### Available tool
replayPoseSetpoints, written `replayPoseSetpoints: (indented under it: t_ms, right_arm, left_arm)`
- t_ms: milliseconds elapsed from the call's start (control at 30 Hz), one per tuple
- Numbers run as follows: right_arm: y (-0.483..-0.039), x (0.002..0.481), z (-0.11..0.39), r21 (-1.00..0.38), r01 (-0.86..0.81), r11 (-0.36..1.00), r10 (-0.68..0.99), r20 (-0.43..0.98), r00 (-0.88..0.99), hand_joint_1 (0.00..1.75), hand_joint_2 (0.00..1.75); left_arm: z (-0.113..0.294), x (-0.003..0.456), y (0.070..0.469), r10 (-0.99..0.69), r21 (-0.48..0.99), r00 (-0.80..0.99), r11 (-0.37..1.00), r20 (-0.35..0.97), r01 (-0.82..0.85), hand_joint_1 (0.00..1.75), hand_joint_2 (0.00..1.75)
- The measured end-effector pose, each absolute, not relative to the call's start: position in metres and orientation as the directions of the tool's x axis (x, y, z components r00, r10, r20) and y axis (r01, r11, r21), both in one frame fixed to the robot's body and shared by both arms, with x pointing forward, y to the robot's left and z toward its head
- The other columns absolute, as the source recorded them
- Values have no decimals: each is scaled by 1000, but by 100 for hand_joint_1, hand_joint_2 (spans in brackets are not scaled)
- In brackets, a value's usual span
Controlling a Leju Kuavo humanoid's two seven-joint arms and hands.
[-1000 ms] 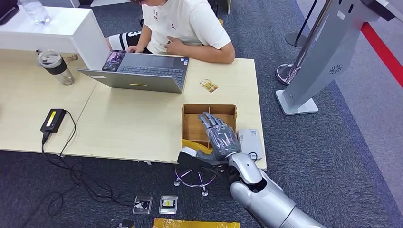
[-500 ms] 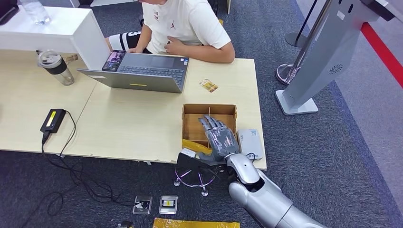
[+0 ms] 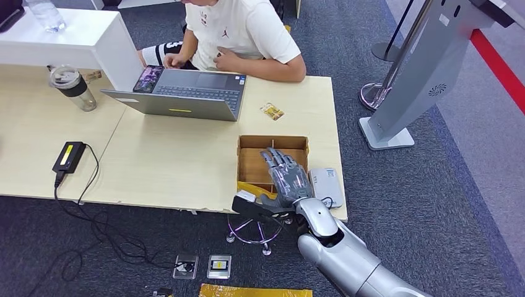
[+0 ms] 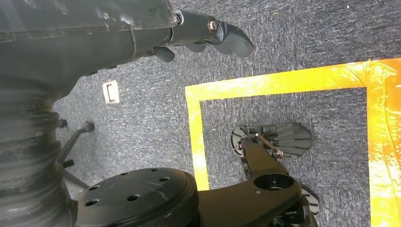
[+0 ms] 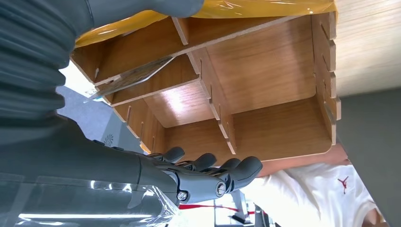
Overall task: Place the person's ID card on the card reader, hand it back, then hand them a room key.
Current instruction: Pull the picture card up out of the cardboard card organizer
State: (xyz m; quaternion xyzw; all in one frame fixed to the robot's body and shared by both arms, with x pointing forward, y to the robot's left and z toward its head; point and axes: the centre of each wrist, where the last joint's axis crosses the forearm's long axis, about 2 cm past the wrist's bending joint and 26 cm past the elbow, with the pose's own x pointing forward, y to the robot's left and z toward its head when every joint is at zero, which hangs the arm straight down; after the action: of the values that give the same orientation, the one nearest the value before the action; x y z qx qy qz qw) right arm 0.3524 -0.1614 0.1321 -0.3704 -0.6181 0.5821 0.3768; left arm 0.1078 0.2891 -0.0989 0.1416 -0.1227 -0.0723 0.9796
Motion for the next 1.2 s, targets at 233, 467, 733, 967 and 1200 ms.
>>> replayPoseSetpoints:
  t_ms: [233,467,733,967,1200]
  right_arm:
    - [-162,353,131,-999,16,44,898,32,-440,27,175]
    - [-157,355,134,-999,24,41,896,26,-444,23,175]
    - [-153,358,138,-1000,13,20,901,12,-433,22,175]
    - [-155,359,140,-1000,5,12,913,9,-407,15,175]
    - [-162,361,141,-1000,10,3,932,-1,-361,14,175]
  left_arm:
    - [-99,108,289,-175,295,960,950,220,106,0,175]
    - [-99,108,287,-141,297,972,951,186,81,0,175]
    - [-98,109,281,-107,289,981,956,163,56,0,175]
    - [-98,110,275,-94,292,981,955,169,41,0,175]
    - [-97,110,274,-111,286,976,957,190,53,0,175]
